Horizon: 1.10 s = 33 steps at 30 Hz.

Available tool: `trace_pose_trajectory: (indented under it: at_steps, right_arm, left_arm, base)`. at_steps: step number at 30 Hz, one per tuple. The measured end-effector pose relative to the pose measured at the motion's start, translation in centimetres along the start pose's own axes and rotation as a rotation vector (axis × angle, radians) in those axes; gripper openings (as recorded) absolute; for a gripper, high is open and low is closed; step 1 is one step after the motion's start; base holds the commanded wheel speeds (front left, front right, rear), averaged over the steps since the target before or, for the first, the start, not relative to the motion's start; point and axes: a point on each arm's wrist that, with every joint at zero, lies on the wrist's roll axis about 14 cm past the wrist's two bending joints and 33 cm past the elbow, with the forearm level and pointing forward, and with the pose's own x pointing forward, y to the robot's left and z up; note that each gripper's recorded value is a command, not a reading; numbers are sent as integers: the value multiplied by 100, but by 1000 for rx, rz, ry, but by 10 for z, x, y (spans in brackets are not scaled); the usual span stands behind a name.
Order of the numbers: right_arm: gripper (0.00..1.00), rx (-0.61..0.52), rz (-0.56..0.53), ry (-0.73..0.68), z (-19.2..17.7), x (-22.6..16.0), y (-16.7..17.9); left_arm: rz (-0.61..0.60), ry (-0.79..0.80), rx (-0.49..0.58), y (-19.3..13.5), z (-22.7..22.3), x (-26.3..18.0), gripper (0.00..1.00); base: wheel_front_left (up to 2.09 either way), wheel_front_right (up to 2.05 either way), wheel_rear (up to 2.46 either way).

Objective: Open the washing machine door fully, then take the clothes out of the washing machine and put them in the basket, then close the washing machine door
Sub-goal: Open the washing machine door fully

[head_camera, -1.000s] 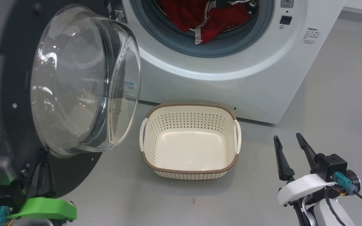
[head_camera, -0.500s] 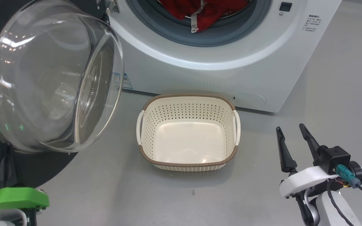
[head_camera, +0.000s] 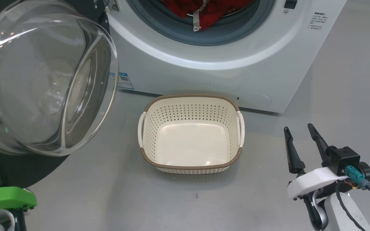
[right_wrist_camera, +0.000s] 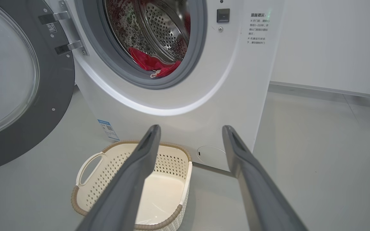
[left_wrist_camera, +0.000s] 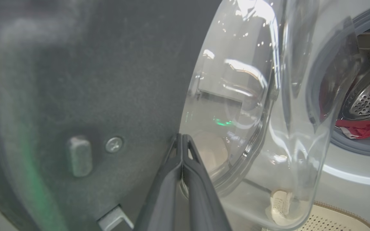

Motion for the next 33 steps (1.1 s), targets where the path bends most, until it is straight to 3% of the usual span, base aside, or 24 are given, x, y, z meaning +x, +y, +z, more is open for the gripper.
trace_pose_trajectory:
  at_steps: [15, 25, 26, 28, 29, 30, 31, 33]
  right_arm:
    - [100, -21, 2, -33, 16, -9, 2]
    - [100, -33, 3, -50, 24, -22, 6]
    - [100, -33, 2, -53, 25, -23, 6]
    - [100, -26, -2, -58, 26, -26, 6]
    - [100, -22, -5, -60, 27, -28, 5]
    - [100, -20, -8, -62, 27, -30, 5]
    - [100, -16, -12, -63, 28, -32, 4]
    - [100, -11, -19, -68, 29, -35, 3]
  left_arm:
    - [-90, -16, 1, -29, -1, -25, 0]
    - [-253, -1, -20, -70, -10, -59, 0]
    - [-280, 4, -25, -77, -11, -63, 10]
    - [-330, 8, -28, -90, -13, -68, 47]
    - [-350, 11, -32, -96, -13, -71, 75]
    - [-374, 11, -36, -103, -14, -73, 87]
    - [-392, 12, -40, -108, -14, -74, 87]
    - [-422, 15, -40, -117, -14, -76, 98]
  base:
    - [0, 0, 0]
    - [0, 0, 0]
    - [0, 0, 0]
    - [0, 0, 0]
    - [0, 0, 0]
    - [0, 0, 0]
    - [0, 0, 0]
    - [0, 0, 0]
